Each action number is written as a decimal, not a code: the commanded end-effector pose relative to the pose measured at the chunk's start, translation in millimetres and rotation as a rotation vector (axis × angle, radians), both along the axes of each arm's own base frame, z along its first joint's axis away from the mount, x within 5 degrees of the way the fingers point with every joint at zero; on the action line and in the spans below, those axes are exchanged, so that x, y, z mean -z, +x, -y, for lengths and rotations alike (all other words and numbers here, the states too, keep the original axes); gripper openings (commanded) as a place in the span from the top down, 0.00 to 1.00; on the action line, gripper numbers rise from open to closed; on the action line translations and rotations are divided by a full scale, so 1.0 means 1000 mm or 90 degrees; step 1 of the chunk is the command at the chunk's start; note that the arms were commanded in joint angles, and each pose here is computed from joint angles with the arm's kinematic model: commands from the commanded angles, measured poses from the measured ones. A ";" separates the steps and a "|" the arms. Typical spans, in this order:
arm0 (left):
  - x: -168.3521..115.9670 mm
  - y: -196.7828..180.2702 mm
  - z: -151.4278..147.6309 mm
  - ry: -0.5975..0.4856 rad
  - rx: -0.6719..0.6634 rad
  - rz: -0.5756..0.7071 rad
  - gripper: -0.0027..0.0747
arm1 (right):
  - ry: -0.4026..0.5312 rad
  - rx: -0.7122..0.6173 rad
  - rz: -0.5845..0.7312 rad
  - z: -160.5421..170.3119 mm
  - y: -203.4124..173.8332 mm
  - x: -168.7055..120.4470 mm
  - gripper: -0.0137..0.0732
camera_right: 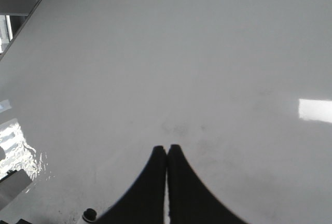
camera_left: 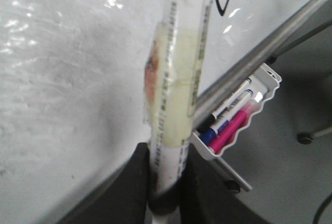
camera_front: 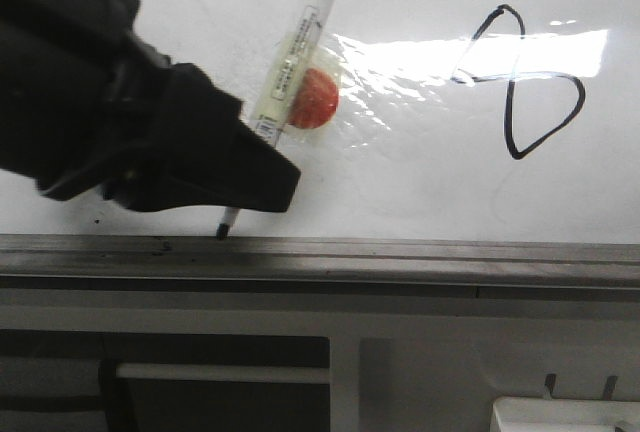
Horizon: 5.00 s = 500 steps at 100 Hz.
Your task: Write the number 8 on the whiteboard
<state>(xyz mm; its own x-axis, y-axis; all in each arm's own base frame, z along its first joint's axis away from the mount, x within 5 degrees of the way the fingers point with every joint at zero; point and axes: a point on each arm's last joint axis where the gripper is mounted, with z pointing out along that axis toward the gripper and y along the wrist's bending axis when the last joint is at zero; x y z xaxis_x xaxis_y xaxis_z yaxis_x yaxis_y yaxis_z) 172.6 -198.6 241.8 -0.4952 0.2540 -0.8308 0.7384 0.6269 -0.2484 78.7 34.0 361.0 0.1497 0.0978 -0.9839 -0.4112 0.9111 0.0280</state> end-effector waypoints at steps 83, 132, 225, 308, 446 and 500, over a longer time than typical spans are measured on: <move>-0.014 0.058 0.009 0.112 -0.207 0.087 0.73 | -0.003 -0.014 0.017 -0.002 -0.001 -0.008 0.92; -0.026 0.052 0.007 0.077 -0.212 0.085 0.30 | -0.002 -0.017 0.016 -0.002 -0.001 -0.008 0.92; -0.057 -0.077 -0.100 -0.121 -0.140 0.215 0.99 | -0.084 -0.176 -0.038 -0.029 -0.005 0.049 0.92; -0.029 -0.099 -0.175 -0.146 -0.375 0.514 0.99 | -0.084 -0.176 -0.038 -0.029 -0.005 0.049 0.92; 0.062 -0.119 -0.188 -0.033 -0.483 0.249 0.99 | -0.084 -0.177 -0.038 -0.029 -0.005 0.049 0.92; 0.062 -0.119 -0.188 -0.033 -0.483 0.249 0.99 | -0.204 0.061 -0.054 0.000 0.013 0.088 0.92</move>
<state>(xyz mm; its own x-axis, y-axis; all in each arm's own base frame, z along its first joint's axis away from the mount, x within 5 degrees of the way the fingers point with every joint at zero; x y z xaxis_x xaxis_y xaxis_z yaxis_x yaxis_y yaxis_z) 52.6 -10.6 186.6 -0.2338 -0.0522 -0.9709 0.1636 0.9822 -0.0922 89.4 39.2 278.2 0.0605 -0.1950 -0.9789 -0.3903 0.8980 -0.2030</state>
